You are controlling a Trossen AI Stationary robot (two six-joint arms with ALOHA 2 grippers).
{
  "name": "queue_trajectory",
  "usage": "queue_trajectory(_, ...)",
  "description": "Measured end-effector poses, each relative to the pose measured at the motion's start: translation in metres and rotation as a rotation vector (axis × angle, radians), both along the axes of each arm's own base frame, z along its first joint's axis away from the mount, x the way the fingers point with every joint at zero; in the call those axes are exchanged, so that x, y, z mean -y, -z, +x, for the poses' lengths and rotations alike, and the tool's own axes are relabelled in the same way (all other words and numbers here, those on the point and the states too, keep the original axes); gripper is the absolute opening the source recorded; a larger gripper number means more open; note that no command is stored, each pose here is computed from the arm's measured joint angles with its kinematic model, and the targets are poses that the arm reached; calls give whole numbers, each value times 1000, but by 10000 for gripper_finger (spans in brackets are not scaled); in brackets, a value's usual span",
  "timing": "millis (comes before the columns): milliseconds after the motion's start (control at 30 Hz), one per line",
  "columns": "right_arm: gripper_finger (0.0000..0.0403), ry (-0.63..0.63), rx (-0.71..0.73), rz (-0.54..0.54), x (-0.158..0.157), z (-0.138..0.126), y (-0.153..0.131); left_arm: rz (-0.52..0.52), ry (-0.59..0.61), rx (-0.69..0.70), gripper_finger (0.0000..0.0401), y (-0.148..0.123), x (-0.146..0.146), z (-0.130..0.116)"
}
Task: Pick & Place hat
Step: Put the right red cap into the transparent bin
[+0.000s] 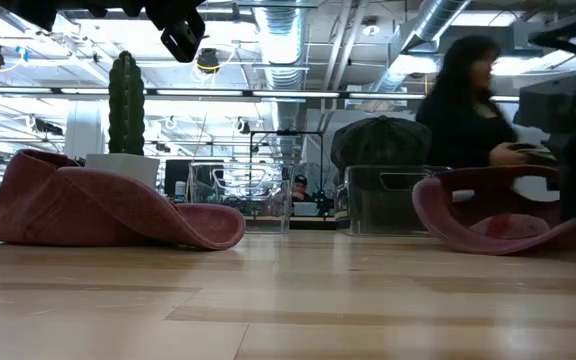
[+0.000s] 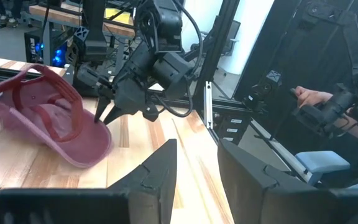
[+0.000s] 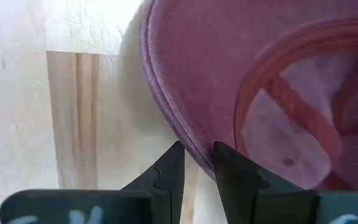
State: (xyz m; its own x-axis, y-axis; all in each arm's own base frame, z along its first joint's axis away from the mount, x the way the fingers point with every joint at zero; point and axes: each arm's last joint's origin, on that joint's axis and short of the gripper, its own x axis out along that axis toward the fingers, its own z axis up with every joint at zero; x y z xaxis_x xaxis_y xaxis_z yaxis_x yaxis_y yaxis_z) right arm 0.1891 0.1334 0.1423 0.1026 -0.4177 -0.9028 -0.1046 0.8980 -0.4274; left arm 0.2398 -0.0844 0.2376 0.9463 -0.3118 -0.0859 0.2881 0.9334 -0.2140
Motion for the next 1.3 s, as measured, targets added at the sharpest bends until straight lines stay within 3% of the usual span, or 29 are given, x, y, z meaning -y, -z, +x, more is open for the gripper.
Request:
queue_trajectory(133, 66, 33, 48, -10, 0, 1, 1, 0, 0, 0, 113, 0, 0, 0)
queue_trajectory(300, 11, 62, 93, 3, -1, 3, 2, 0, 0, 0, 113, 0, 0, 0)
queue_trajectory(533, 5, 91, 201, 62, -10, 11, 0, 0, 0, 0, 113, 0, 0, 0)
queue_trajectory(700, 2, 57, 343, 43, -27, 19, -18, 0, 0, 0, 113, 0, 0, 0)
queue_trajectory(900, 1, -51, 622, 40, -59, 29, -43, 7, 46, -20, 113, 6, 4, -2)
queue_trajectory(1100, 1, -122, 872, 142, -85, 43, -60, 50, 171, -37, 113, 15, 11, -3)
queue_trajectory(1300, 1, -180, 979, 255, -95, 55, -73, 85, 202, -118, 113, 36, 18, 5)
